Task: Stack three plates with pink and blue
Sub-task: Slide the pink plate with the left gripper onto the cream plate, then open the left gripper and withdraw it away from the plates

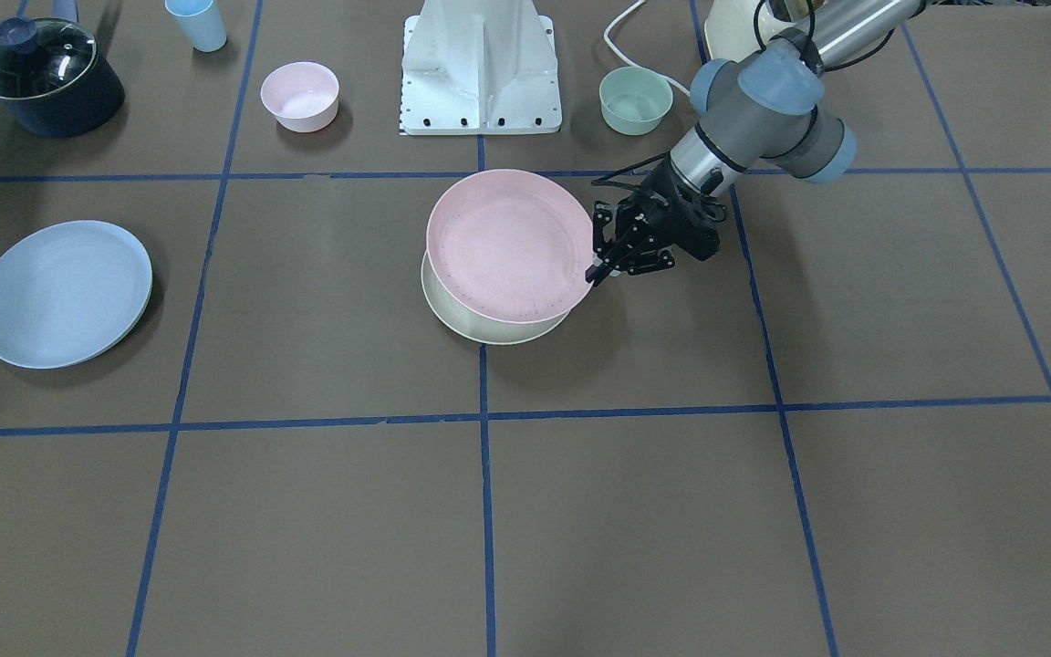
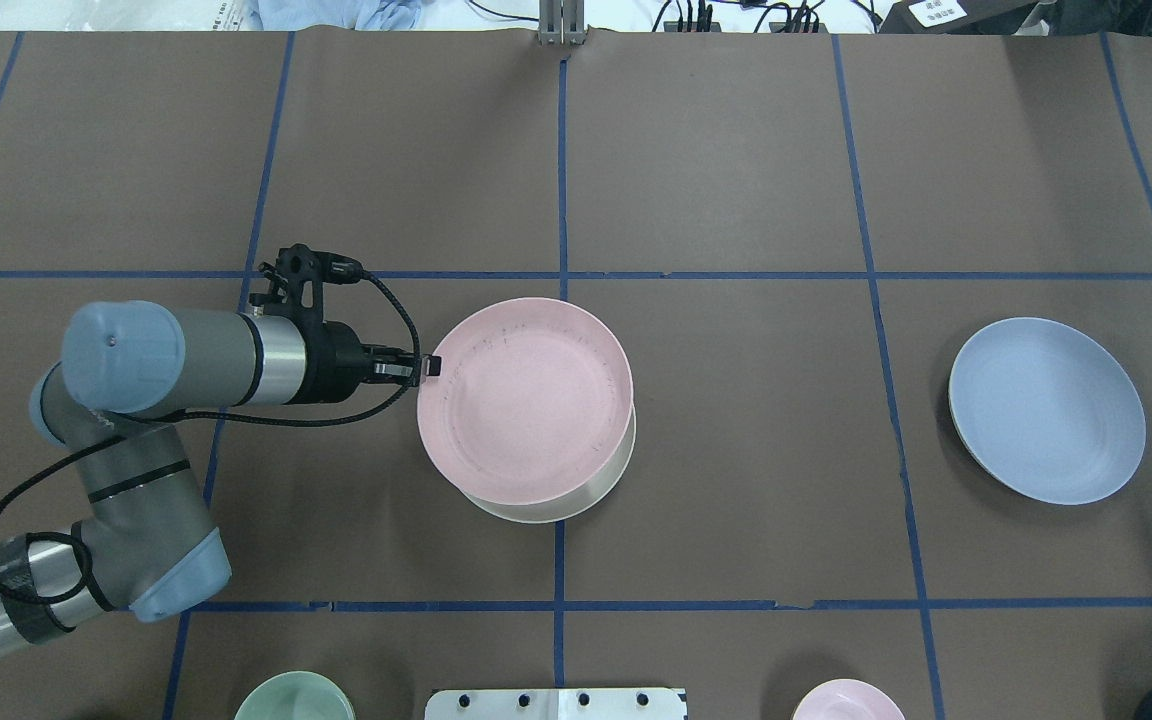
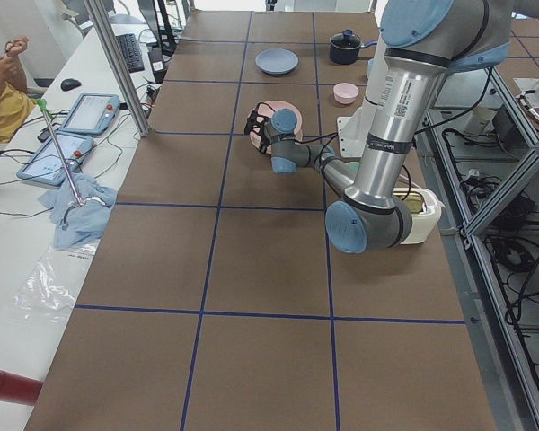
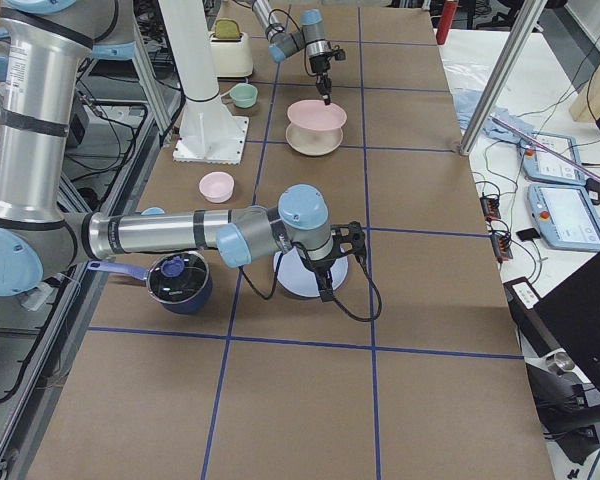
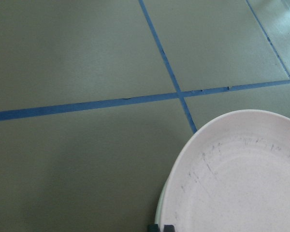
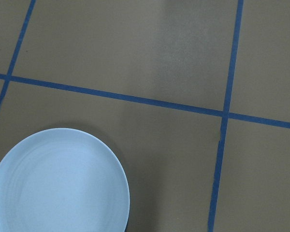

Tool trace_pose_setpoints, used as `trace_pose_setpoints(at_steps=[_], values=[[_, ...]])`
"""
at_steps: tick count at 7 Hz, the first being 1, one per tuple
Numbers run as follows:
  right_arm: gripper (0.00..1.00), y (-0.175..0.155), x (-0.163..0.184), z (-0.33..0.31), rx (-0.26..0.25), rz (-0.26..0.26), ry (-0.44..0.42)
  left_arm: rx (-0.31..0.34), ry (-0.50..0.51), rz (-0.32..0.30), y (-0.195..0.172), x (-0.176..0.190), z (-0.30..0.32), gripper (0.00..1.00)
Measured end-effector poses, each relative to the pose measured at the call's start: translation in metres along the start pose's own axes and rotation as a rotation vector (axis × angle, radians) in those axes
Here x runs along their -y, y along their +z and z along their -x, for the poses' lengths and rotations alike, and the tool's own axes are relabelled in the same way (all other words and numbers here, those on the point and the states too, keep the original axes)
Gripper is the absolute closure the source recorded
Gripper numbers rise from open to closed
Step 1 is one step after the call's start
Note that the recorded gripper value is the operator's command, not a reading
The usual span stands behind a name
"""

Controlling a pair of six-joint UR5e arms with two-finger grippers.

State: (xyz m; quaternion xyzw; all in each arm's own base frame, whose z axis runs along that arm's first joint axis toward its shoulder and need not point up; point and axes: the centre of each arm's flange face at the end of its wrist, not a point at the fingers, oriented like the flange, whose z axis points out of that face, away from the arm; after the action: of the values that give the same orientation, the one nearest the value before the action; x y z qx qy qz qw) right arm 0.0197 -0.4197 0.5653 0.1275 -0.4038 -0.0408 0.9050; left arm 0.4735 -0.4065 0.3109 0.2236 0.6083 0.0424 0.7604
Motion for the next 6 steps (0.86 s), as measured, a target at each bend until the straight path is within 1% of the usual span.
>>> trace_pose_setpoints(at_steps=[3,6], values=[[0.0,0.0,0.0,-0.001,-0.001,0.001,0.002,0.013,0.006,0.019,0.017,-0.02,-0.009,1.0],[0.0,0.001,0.0,-0.001,-0.001,0.002,0.002,0.033,0.004,0.025,0.024,-0.025,-0.003,1.0]])
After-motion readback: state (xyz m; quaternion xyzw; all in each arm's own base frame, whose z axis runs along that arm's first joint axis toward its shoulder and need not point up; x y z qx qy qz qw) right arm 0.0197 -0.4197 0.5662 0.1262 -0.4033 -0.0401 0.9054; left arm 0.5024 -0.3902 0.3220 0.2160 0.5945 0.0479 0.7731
